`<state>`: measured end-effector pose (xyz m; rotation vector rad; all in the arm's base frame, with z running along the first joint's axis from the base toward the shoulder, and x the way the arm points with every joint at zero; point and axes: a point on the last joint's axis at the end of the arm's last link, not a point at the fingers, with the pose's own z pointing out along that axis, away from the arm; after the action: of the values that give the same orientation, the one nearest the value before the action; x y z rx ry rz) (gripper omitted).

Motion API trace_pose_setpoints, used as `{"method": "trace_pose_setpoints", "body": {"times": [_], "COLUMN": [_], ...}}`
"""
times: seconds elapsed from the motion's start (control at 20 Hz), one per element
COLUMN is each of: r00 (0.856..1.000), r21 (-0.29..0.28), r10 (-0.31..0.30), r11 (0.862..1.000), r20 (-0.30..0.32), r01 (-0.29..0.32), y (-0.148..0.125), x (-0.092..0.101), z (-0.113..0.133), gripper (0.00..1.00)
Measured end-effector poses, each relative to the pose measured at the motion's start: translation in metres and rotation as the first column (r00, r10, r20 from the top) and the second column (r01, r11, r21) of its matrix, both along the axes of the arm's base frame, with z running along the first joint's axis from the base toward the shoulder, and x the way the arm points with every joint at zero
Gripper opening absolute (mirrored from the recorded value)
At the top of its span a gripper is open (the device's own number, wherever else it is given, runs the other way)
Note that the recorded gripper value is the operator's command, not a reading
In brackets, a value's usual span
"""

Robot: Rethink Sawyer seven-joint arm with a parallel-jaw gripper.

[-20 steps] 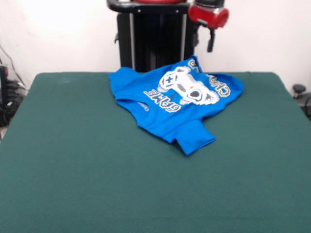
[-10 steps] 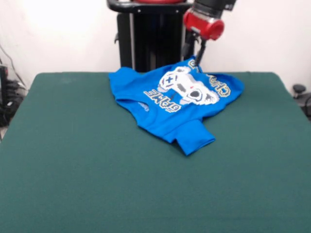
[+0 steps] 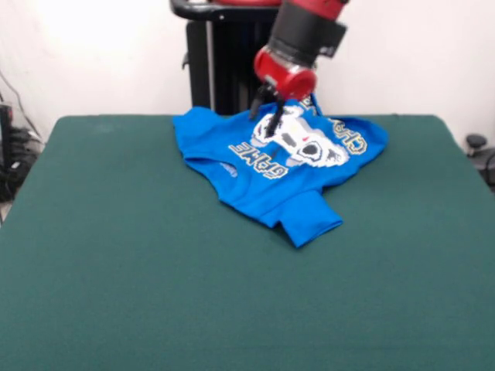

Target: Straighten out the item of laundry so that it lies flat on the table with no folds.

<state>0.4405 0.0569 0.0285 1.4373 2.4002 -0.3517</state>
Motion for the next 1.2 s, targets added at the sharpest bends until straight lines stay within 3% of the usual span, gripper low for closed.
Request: {"method": "trace_pose_setpoints", "body": {"times": [0.25, 0.55, 0.8, 1.2], "r00": [0.999, 1.0, 1.0, 0.998], "r21": [-0.015, -0.026, -0.027, 0.038], "r10": [-0.034, -0.019, -0.007, 0.054], "r11": [0.999, 0.999, 1.0, 0.998], "r20": [0.001, 0.001, 0.001, 0.008], "r01": [0.034, 0.019, 0.007, -0.055], "y": [-0.031, -0.036, -0.037, -0.058], "x": [0.025, 0.041, 0.047, 0.051], "z": [-0.028, -0.051, -0.06, -0.054], "gripper": [1.0, 1.0, 1.0, 1.0]}}
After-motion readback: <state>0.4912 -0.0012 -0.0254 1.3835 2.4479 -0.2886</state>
